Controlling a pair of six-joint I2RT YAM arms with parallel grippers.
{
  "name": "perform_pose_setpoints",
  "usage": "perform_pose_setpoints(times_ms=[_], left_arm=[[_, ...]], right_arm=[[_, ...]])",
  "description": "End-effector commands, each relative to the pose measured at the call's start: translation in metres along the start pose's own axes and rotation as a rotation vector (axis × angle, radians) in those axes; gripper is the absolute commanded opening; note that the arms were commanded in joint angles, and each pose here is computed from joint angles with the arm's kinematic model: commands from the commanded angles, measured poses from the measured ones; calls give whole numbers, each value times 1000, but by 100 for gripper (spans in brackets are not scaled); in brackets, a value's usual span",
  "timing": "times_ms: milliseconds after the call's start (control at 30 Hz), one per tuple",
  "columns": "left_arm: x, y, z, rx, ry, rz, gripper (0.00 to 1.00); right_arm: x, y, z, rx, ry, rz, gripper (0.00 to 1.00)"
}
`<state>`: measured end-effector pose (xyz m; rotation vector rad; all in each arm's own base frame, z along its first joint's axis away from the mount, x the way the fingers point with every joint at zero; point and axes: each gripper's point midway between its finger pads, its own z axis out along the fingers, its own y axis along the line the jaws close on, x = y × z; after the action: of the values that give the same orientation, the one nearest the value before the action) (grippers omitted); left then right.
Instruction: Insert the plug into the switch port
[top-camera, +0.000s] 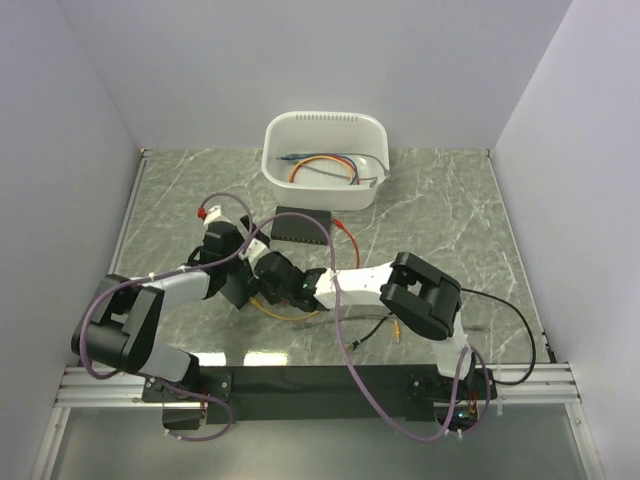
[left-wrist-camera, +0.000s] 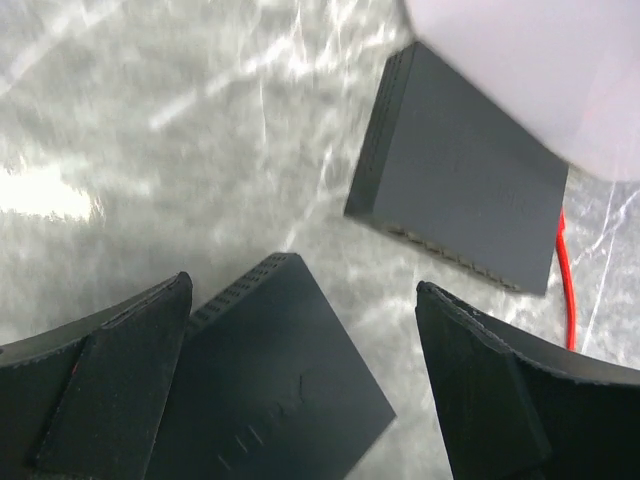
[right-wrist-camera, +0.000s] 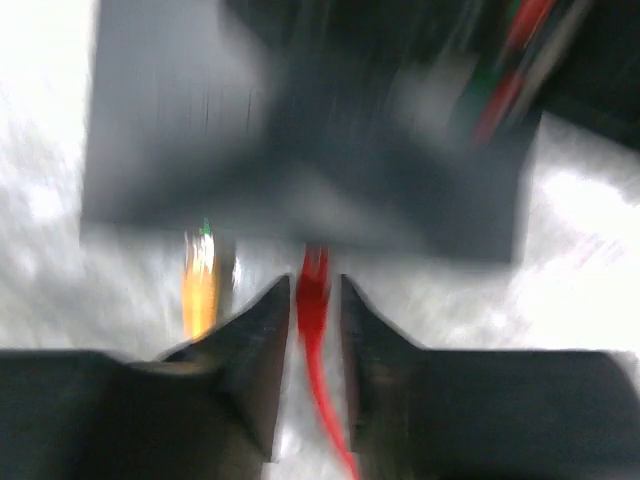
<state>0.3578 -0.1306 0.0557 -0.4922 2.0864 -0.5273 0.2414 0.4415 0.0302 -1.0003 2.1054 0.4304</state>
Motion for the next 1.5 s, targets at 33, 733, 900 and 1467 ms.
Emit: perform_pose_setpoints(times_ms=[33, 733, 900, 1467], left_arm=[[49, 26, -34, -193, 262, -23, 99], [-78, -48, -149, -27, -87, -15, 99], [-50, -89, -191, 179, -9, 83, 99], [-1, -156, -285, 752, 124, 299, 99]], right_arm=[[-129, -21, -45, 61, -439, 125, 40], [-66, -85, -110, 84, -241, 357, 56], [-57, -91, -79, -41, -137, 426, 57], [-24, -46, -23, -260, 23, 529, 57]])
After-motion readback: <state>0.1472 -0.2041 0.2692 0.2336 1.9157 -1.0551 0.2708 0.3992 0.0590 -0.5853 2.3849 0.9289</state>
